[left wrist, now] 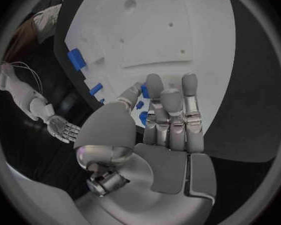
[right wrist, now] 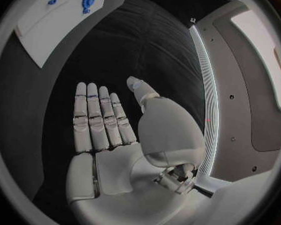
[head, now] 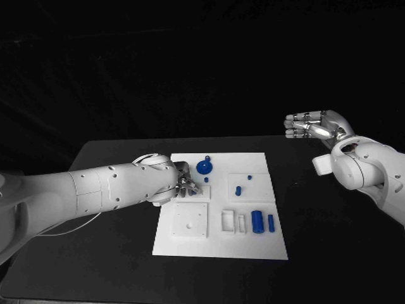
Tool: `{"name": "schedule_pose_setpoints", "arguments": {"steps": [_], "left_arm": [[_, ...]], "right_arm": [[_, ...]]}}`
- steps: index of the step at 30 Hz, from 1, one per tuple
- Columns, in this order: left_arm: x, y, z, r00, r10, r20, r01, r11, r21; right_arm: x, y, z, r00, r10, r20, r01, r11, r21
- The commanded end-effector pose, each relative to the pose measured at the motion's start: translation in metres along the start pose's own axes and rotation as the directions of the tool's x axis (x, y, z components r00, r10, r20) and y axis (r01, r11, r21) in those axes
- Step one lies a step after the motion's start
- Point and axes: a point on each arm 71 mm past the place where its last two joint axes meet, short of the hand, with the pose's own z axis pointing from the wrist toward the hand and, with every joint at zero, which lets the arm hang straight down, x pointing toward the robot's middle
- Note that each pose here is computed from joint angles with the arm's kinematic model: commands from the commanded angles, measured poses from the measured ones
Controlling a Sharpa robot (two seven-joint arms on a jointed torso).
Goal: Assemble the parts on the task board
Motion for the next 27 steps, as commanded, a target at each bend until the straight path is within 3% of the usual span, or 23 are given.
{"name": "schedule_pose_setpoints", "arguments": {"steps": [1,22,27], "left_arm": [[0.0062,-0.0002,0.0010,1.000,0.008,-0.024,-0.008,1.000,0.007],[0.0000,0.0198,-0.0005,1.000,-0.016,-0.025,0.015,1.000,-0.013],[-0.0051,0.0198,-0.0040,0.997,-0.069,-0.038,0.069,0.998,-0.004]], "right_arm": [[0.002,0.001,0.000,1.000,-0.004,-0.017,0.004,1.000,-0.011],[0.002,-0.003,-0.001,1.000,-0.005,-0.014,0.005,1.000,-0.005],[0.002,-0.004,-0.002,1.000,-0.005,-0.012,0.005,1.000,-0.004]]}}
